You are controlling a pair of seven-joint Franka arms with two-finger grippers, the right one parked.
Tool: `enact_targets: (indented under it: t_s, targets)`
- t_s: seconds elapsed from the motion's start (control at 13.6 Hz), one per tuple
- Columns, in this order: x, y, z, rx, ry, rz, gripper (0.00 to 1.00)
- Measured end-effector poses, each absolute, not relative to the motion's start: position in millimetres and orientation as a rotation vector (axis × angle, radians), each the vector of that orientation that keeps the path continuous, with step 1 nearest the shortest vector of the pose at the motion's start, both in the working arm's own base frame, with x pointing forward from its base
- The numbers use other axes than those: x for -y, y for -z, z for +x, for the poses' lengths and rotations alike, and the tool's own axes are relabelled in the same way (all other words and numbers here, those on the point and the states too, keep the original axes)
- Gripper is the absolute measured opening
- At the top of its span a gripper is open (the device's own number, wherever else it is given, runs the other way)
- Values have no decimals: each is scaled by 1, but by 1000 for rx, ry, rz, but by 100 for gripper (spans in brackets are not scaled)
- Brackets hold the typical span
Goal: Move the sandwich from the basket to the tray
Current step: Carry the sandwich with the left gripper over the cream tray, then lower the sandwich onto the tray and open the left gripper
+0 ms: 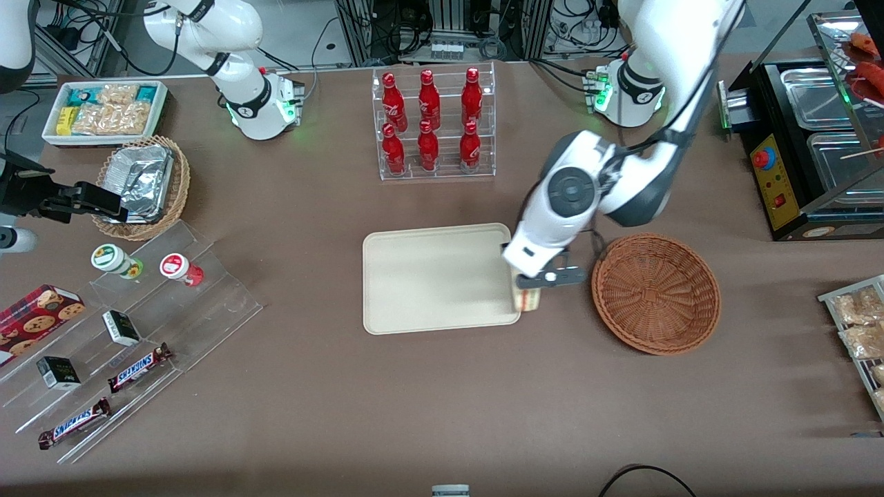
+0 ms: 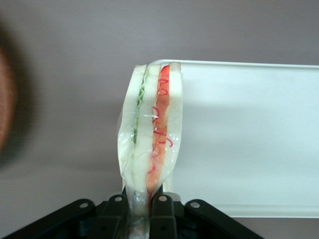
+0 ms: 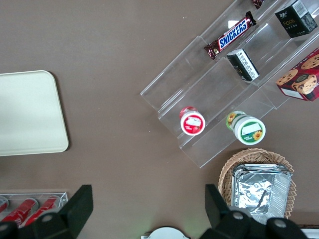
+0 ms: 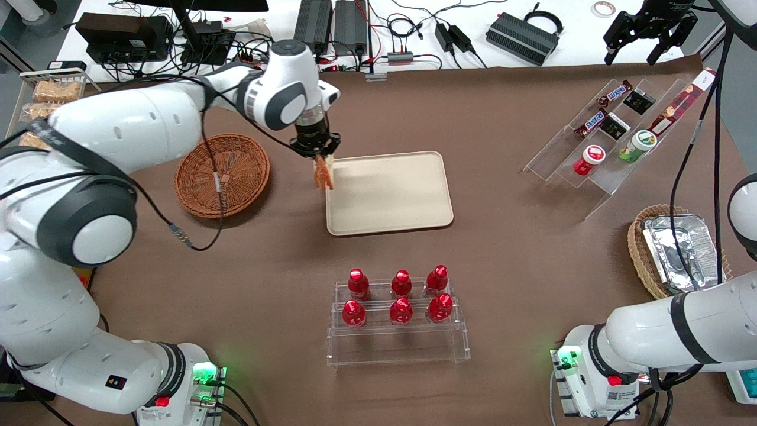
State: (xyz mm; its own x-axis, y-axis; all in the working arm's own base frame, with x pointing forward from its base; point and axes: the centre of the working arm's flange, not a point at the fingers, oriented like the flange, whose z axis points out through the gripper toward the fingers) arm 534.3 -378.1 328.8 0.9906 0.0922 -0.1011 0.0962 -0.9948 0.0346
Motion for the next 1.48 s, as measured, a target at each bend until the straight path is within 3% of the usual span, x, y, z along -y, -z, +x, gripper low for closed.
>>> enact_targets:
  t_s: [0.66, 1.18, 1.48]
  targets:
    - [502, -284, 519, -171, 165, 3058, 15]
    - [513, -263, 527, -250, 162, 3109, 15]
    - [526, -249, 512, -248, 183, 3123, 15]
